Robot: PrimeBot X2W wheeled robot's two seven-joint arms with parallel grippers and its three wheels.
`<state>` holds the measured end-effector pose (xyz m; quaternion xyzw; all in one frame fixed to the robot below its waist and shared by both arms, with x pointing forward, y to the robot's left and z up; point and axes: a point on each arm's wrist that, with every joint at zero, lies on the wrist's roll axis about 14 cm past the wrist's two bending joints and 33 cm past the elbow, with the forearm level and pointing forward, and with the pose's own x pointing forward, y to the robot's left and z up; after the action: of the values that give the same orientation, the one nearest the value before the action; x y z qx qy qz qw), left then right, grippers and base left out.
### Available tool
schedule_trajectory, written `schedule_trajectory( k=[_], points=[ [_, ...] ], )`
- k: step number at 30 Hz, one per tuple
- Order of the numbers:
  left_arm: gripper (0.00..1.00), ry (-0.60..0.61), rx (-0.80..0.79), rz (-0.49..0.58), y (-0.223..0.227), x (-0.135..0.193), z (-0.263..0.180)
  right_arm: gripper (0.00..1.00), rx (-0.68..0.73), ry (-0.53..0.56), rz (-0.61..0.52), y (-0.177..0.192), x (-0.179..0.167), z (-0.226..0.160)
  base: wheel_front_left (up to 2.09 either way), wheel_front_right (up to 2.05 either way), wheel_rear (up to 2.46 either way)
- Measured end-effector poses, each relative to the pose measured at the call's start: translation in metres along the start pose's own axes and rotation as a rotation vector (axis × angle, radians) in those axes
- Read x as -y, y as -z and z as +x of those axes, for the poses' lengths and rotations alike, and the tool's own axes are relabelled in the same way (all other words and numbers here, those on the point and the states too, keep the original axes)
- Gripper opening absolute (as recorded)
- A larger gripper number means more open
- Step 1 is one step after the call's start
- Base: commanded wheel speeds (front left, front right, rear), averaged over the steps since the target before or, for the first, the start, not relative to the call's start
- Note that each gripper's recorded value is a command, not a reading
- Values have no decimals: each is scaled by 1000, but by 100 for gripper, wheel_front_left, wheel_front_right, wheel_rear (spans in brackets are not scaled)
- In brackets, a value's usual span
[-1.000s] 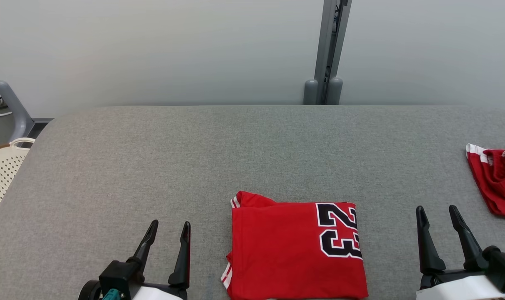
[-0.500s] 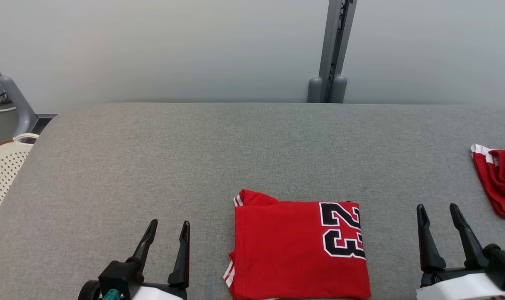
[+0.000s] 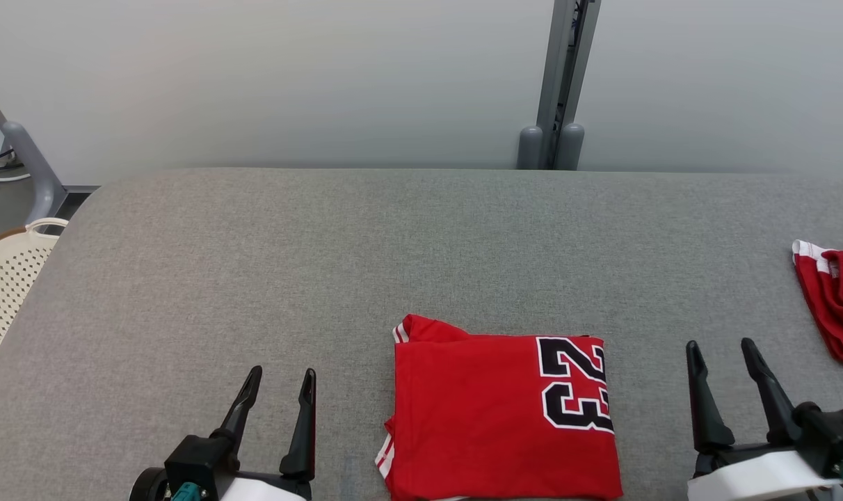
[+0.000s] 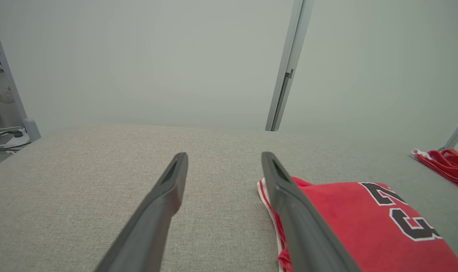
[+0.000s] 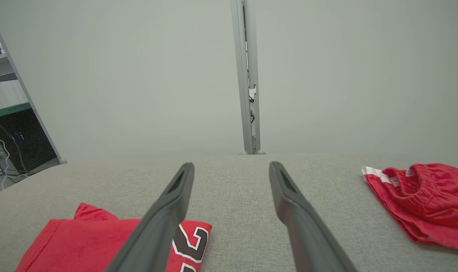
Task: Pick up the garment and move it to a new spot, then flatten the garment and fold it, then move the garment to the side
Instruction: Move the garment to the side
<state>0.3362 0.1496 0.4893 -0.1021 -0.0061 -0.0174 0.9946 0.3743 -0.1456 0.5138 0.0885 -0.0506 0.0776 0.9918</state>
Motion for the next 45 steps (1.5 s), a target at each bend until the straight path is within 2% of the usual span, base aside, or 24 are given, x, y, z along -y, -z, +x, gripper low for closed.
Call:
schedule_trajectory(
  k=[3, 7, 13, 19, 27, 33, 34, 35, 36, 37, 41, 45],
  points=[
    [100, -2, -4, 4, 1, -1, 0, 100, -36, -18, -18, 9, -5, 4, 0, 0, 0],
    [100, -7, -10, 0, 3, -1, 0, 100, -150, -47, -36, 28, -13, 13, 0, 0, 0],
    [100, -27, -12, -6, 4, -5, 3, 100, -417, -99, -26, 71, -27, 21, 0, 0, 0],
    [100, -54, -21, -13, 7, -13, 5, 100, -683, -153, -12, 110, -25, 14, 0, 0, 0],
    [100, -97, -33, -13, 11, -25, 7, 100, -875, -199, 84, 142, -35, 9, 0, 0, 0],
    [100, -109, -35, -9, 11, -29, 9, 100, -913, -224, 137, 148, -45, 16, 0, 0, 0],
    [100, -111, -37, -9, 12, -30, 9, 79, -916, -228, 137, 148, -46, 17, 0, 0, 0],
    [100, -113, -37, -9, 12, -30, 9, 46, -918, -237, 137, 148, -48, 18, 0, 0, 0],
    [100, -114, -38, -9, 12, -31, 9, 30, -920, -242, 133, 149, -49, 18, 0, 0, 0],
    [100, -113, -39, -9, 13, -31, 10, 2, -919, -248, 131, 149, -50, 19, 0, 0, 0],
    [100, -111, -38, -7, 12, -30, 12, 0, -913, -262, 133, 148, -52, 20, 0, 0, 0],
    [100, -88, -42, -7, 14, -23, 16, 0, -873, -234, 117, 139, -36, 26, 0, 0, 0]
  ],
)
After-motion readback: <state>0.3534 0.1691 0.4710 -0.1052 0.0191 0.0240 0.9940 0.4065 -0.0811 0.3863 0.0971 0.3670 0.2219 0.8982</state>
